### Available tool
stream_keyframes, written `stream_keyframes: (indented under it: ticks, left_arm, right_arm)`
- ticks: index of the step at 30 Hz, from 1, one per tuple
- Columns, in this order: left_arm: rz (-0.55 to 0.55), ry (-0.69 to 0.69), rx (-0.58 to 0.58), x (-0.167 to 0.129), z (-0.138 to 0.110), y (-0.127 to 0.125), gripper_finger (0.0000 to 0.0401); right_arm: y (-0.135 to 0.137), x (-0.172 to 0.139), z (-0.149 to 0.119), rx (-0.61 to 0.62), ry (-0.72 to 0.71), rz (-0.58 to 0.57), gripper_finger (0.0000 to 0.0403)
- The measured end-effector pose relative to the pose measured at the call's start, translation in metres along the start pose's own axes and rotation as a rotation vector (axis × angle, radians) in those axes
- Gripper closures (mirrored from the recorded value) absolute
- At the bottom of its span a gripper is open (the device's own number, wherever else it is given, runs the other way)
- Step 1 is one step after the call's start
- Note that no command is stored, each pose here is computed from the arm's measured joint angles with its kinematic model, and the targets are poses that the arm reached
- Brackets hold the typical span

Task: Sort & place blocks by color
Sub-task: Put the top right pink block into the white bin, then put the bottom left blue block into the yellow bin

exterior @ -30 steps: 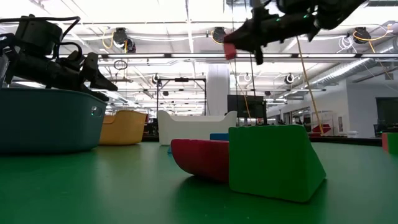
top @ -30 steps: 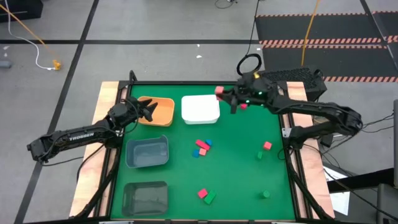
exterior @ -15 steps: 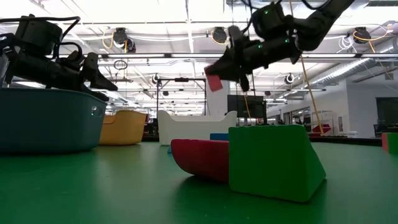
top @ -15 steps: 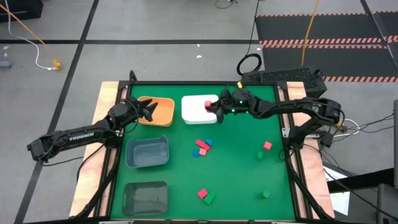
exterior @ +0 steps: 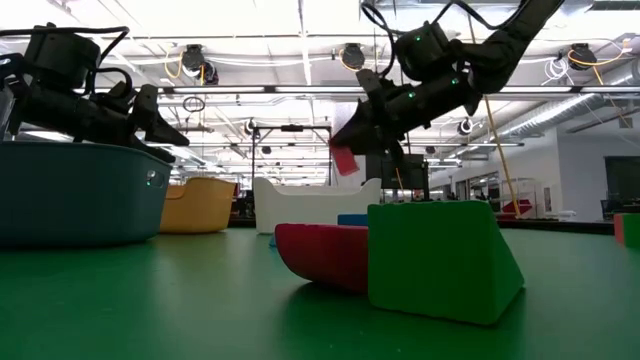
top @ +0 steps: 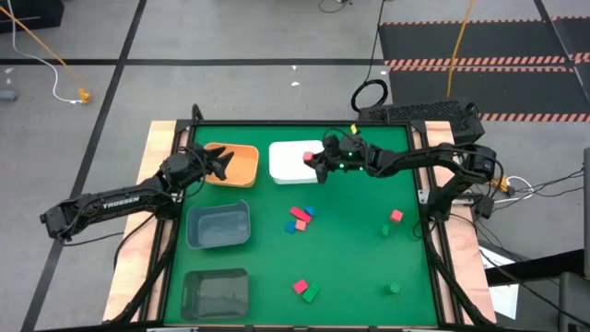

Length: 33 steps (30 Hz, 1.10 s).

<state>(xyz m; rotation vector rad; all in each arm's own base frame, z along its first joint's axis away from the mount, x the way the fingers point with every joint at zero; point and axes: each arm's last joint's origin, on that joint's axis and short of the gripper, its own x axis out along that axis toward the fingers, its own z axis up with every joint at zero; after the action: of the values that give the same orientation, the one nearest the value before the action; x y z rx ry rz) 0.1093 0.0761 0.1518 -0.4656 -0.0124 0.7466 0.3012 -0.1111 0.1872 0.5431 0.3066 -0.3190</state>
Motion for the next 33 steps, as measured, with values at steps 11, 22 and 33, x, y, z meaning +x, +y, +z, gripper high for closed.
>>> stream_keyframes:
  ticks: [11,22,33]
  left_arm:
    - [-0.001,0.000,0.000,0.000,0.000,0.000,0.0146]
    - [-0.003,-0.004,-0.202,0.000,0.000,0.000,0.0146]
    - [-0.060,0.046,-0.376,0.000,-0.001,-0.002,0.0146]
  right_arm:
    - [-0.002,0.000,0.003,0.005,-0.016,-0.003,0.0206]
    - [0.005,-0.004,0.015,0.013,-0.132,0.056,0.0138]
    - [0.007,-0.024,0.037,-0.020,-0.235,0.022,0.0144]
